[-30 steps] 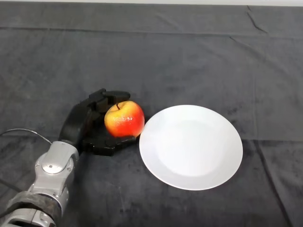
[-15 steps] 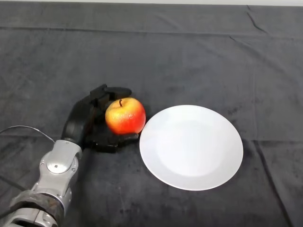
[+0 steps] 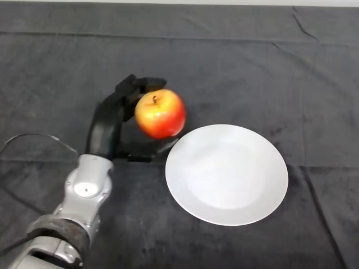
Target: Move the apple to the plate
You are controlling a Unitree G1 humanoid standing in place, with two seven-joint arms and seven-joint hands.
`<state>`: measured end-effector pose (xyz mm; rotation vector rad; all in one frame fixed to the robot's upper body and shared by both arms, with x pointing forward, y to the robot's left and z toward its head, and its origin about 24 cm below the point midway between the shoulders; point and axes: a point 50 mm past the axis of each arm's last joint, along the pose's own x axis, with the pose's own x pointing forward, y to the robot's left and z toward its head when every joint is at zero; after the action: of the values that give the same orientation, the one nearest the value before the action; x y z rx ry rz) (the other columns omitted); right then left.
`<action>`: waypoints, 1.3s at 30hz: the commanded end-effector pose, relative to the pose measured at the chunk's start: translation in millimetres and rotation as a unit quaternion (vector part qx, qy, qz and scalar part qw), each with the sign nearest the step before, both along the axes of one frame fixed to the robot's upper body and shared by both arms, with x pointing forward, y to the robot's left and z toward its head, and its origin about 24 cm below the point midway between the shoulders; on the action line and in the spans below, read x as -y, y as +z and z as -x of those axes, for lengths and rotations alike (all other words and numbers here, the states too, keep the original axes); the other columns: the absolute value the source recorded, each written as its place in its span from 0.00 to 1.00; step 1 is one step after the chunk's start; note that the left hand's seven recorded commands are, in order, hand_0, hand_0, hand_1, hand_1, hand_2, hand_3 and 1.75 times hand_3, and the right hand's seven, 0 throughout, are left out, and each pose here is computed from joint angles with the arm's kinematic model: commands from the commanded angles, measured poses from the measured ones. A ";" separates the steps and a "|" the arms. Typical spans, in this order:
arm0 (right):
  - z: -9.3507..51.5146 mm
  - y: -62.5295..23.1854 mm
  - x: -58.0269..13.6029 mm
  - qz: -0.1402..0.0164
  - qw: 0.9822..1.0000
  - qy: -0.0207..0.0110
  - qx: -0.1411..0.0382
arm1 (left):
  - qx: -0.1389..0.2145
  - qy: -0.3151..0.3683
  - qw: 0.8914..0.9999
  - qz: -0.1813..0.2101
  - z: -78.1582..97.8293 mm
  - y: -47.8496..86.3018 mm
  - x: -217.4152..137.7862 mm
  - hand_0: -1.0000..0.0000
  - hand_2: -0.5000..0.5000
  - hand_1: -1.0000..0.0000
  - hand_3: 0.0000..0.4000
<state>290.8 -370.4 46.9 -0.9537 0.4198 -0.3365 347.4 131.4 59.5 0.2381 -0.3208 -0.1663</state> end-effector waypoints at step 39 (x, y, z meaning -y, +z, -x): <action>24.9 -39.8 -4.7 -0.007 0.996 0.002 -0.083 | -0.075 -0.093 0.991 -0.061 9.0 -19.6 50.1 0.55 0.77 0.00 1.00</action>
<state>290.9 -370.4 47.3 -0.9532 0.4176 -0.3375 338.5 80.1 39.7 0.2850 -0.1852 -0.3603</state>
